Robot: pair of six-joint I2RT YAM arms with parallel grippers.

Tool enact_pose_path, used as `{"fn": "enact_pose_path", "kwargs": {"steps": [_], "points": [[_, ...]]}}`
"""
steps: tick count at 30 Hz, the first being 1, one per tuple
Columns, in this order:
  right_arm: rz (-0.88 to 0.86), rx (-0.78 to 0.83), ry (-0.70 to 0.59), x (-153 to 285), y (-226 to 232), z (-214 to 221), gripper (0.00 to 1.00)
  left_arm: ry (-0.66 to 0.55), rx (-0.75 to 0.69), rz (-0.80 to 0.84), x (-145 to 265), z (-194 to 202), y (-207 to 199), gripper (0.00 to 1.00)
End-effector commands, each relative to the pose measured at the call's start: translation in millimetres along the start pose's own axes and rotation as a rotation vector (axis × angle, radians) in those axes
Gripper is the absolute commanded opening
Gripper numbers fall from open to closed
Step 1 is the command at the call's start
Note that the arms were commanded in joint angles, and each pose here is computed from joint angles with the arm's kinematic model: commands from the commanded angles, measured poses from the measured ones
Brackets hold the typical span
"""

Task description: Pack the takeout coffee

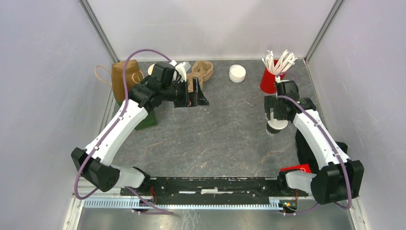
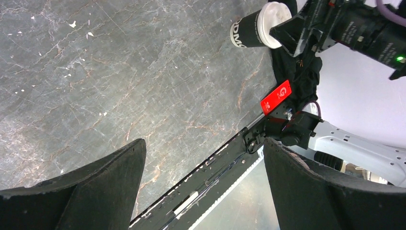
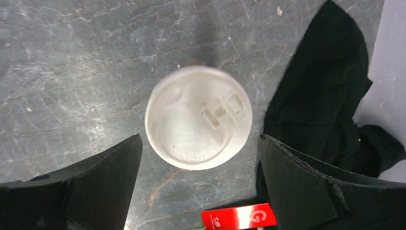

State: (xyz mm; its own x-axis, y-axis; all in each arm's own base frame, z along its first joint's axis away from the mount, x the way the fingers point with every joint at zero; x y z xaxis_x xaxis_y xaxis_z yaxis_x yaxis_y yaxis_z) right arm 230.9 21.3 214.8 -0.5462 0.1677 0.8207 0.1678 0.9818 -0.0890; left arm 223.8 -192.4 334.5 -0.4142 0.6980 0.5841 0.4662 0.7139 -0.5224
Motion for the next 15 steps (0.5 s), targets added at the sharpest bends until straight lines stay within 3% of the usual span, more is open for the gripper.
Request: {"fn": "enact_pose_path", "kwargs": {"steps": [1, 6, 11, 15], "points": [[-0.061, 0.021, -0.074, 31, -1, -26, 0.98, -0.013, 0.007, 0.012, 0, -6, -4, 0.97], [-0.124, 0.061, -0.102, 47, 1, -37, 0.98, -0.005, 0.065, 0.015, -5, -7, -5, 0.97], [-0.536, 0.099, -0.11, 75, 32, -15, 0.98, 0.002, 0.098, -0.022, -14, -9, 0, 0.96], [-0.687, 0.099, -0.085, 92, 37, 19, 0.98, 0.024, 0.111, -0.1, -29, -9, 13, 0.95]]}}
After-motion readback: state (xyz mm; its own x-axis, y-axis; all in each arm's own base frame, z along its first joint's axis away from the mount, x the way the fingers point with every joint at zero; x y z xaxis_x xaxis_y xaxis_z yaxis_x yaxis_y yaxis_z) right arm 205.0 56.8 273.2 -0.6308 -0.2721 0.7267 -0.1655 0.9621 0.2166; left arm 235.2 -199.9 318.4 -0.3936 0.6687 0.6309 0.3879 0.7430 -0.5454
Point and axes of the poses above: each gripper's point midway between its finger pads, its own x axis back along the fingers, its own y axis along the line the jaws close on, z = x × y, the point moved 9 cm from there along x, back along the fingers, and after that the axes turned 7 degrees about -x, right-handed, at the moved point
